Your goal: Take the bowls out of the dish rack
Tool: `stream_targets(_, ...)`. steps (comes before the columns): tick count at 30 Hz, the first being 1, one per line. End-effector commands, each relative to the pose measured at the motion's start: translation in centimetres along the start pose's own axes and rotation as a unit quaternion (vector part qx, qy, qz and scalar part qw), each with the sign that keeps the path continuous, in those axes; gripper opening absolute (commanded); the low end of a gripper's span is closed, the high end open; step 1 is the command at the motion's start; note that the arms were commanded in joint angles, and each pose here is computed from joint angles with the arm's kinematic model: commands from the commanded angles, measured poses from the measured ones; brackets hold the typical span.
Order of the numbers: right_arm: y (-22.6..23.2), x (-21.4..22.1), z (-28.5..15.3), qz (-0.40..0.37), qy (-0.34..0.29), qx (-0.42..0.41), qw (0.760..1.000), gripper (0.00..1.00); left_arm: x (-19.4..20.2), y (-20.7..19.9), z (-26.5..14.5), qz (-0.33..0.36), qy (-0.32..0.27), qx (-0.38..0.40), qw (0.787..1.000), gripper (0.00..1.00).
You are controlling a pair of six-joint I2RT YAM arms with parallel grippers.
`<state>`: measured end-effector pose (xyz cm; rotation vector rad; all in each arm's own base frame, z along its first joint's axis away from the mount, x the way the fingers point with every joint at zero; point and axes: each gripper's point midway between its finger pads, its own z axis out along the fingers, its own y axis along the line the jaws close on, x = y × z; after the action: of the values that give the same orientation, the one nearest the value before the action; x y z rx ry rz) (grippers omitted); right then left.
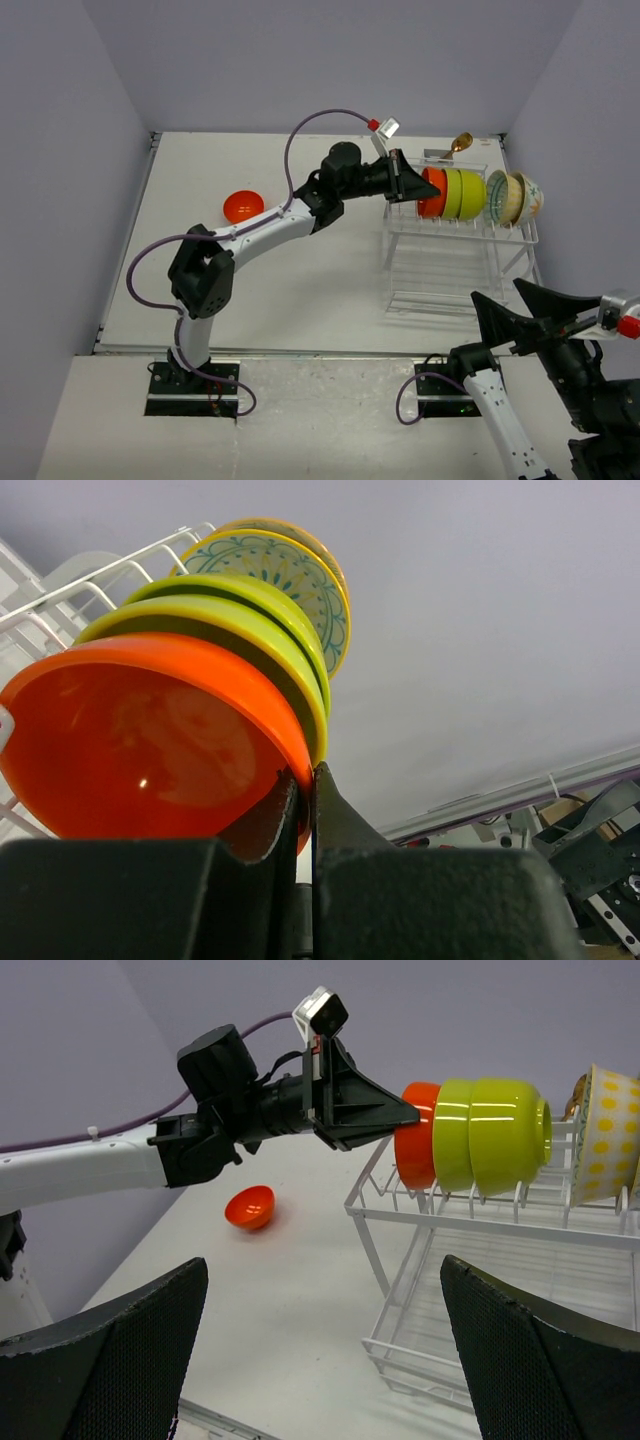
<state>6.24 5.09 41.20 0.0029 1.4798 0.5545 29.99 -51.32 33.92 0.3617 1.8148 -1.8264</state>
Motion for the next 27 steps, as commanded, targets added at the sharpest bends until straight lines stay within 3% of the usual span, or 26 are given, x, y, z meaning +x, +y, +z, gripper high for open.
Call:
stream_targets(1,0.9,-0.6,-0.7,-0.012,-0.011,-0.023,1.000,0.99,-1.9,-2.8,-1.2,0.024,-0.042,0.033,0.998,0.00)
stream_targets(10,1.0,-0.6,-0.9,-0.013,-0.012,-0.025,1.000,0.99,-2.8,-5.6,-3.5,0.015,-0.100,0.105,0.989,0.00)
stream_targets(27,0.9,-0.8,-1.2,-0.022,-0.017,-0.022,0.999,0.99,-3.8,-6.8,-5.9,0.034,-0.150,0.110,0.982,0.00)
